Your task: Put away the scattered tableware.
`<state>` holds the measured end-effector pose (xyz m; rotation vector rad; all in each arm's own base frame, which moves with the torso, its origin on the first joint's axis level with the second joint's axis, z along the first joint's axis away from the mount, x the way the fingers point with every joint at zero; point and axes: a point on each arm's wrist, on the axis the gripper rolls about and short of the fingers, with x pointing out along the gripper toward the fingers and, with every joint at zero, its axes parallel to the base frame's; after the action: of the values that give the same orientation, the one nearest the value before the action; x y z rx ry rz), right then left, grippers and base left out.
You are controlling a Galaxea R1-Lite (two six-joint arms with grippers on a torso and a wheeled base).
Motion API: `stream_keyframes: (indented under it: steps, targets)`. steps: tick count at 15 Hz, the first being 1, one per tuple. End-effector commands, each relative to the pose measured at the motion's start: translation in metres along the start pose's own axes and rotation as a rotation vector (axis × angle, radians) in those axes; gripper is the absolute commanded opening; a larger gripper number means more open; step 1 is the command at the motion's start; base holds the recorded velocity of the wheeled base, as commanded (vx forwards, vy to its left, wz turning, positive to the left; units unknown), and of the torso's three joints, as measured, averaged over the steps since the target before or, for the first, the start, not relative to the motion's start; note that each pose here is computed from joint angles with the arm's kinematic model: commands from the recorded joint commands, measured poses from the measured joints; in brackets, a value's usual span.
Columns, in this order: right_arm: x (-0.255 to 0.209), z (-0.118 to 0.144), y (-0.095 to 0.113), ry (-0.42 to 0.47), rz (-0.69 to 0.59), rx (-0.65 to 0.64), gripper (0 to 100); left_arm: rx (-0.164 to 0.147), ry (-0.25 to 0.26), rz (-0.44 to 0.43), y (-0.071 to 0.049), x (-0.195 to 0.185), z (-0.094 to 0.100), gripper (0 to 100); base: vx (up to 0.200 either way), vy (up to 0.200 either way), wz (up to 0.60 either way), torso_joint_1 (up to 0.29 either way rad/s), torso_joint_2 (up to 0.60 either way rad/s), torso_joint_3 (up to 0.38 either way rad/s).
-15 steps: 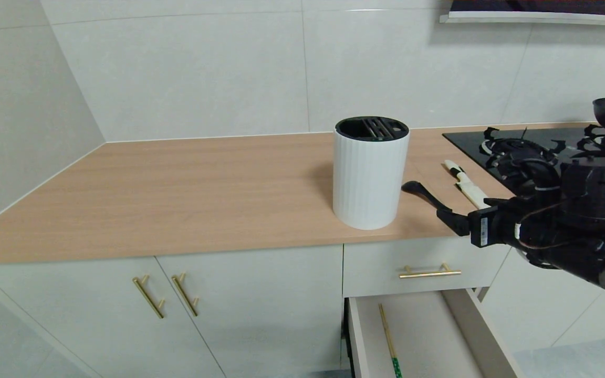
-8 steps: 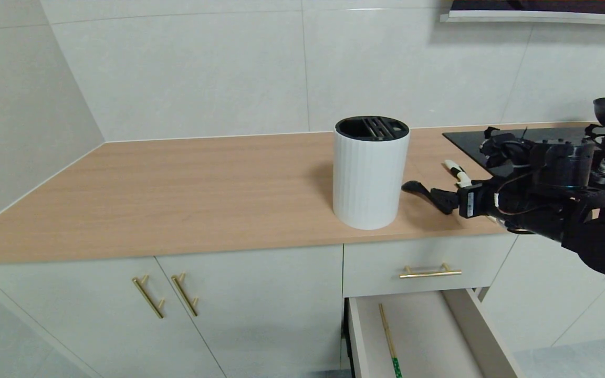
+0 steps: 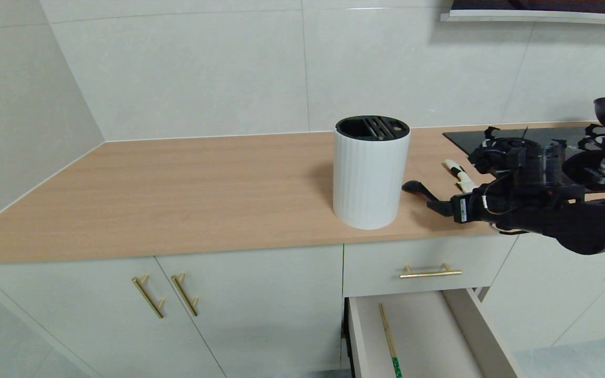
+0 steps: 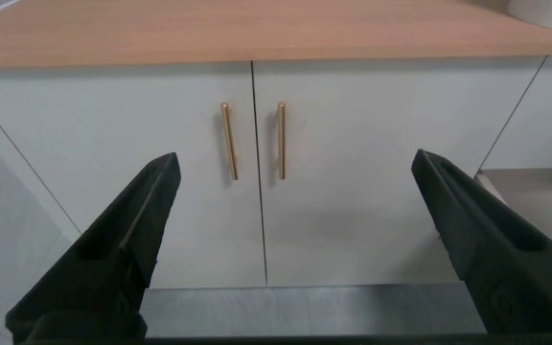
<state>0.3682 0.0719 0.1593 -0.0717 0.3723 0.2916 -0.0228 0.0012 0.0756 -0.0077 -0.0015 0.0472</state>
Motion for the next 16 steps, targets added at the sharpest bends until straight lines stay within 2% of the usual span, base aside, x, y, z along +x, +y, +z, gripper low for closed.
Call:
stream_keyframes:
  steps: [1,2,5,8,13,16]
  targets:
    - [0.005,0.01,-0.012,-0.017,0.005,0.015,100,0.0,0.0,0.0,0.0,0.0,0.0,100,0.0,0.0,0.0,0.0,0.0,0.0]
    - [0.004,0.01,-0.019,-0.018,-0.001,0.023,100,0.0,0.0,0.0,0.0,0.0,0.0,100,0.0,0.0,0.0,0.0,0.0,0.0]
    - [0.009,0.005,-0.022,-0.018,-0.012,0.019,100,0.0,0.0,0.0,0.0,0.0,0.0,100,0.0,0.0,0.0,0.0,0.0,0.0]
    - [0.017,-0.001,-0.018,-0.072,-0.002,0.006,100,0.0,0.0,0.0,0.0,0.0,0.0,100,0.0,0.0,0.0,0.0,0.0,0.0]
    - [0.033,-0.015,-0.007,-0.039,0.015,-0.003,100,0.0,0.0,0.0,0.0,0.0,0.0,100,0.0,0.0,0.0,0.0,0.0,0.0]
    - [0.039,-0.017,-0.008,-0.068,-0.008,-0.008,100,-0.002,0.0,0.0,0.0,0.0,0.0,100,0.0,0.0,0.0,0.0,0.0,0.0]
